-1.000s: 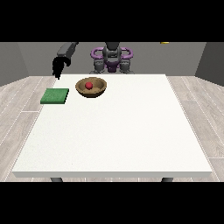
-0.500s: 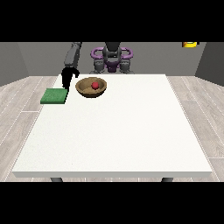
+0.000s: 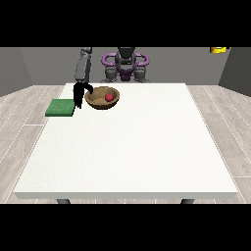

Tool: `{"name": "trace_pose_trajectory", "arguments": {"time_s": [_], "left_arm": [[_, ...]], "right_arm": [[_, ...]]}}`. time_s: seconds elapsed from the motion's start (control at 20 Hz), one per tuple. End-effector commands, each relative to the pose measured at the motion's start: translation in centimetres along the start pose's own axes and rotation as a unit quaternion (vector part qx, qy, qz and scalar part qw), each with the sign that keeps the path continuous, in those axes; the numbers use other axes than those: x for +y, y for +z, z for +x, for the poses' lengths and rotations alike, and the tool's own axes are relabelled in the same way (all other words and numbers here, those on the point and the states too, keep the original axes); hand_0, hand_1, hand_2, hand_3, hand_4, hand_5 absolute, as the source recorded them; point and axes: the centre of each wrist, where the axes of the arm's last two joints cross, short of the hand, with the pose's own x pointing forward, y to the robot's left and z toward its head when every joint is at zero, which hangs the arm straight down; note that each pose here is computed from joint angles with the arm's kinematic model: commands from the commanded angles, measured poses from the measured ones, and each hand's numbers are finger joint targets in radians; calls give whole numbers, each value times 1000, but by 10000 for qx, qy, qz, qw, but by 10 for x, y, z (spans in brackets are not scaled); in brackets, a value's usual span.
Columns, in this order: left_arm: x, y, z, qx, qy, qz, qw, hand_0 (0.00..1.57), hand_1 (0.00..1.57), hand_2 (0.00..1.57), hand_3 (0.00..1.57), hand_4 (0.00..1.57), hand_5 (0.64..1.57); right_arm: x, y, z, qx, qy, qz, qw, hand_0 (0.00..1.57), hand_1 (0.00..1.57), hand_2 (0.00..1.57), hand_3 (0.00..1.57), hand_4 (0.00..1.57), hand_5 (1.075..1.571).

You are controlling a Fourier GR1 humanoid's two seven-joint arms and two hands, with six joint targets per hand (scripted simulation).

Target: Pick the cup and pour the ball into the bowl, then pick the bowl and place it on the pad

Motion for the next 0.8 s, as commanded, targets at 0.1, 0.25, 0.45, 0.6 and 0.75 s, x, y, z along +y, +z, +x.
{"name": "trace_pose_trajectory", "arguments": {"time_s": [0.1,0.25,0.45,0.6,0.75], "left_arm": [[14,12,8,-83,-9,-4,10000,0,0,0,0,1014,1534],[24,8,18,-373,39,140,9992,0,0,0,0,1018,1540],[40,18,12,-198,-67,120,9997,0,0,0,0,1024,1536],[40,17,20,-120,-42,157,9998,0,0,0,0,1022,1541],[43,22,19,-260,-28,113,9996,0,0,0,0,1022,1543]], "right_arm": [[-8,-4,-7,-32,121,11,9999,0,0,0,0,479,1549],[4,-12,-1,-373,73,163,9991,0,0,0,0,449,1546],[35,-10,-11,-166,14,244,9996,0,0,0,0,444,1547],[52,-6,-22,101,40,147,9998,0,0,0,0,475,1549],[50,-19,-10,-67,74,-159,9998,0,0,0,0,498,1556]]}}
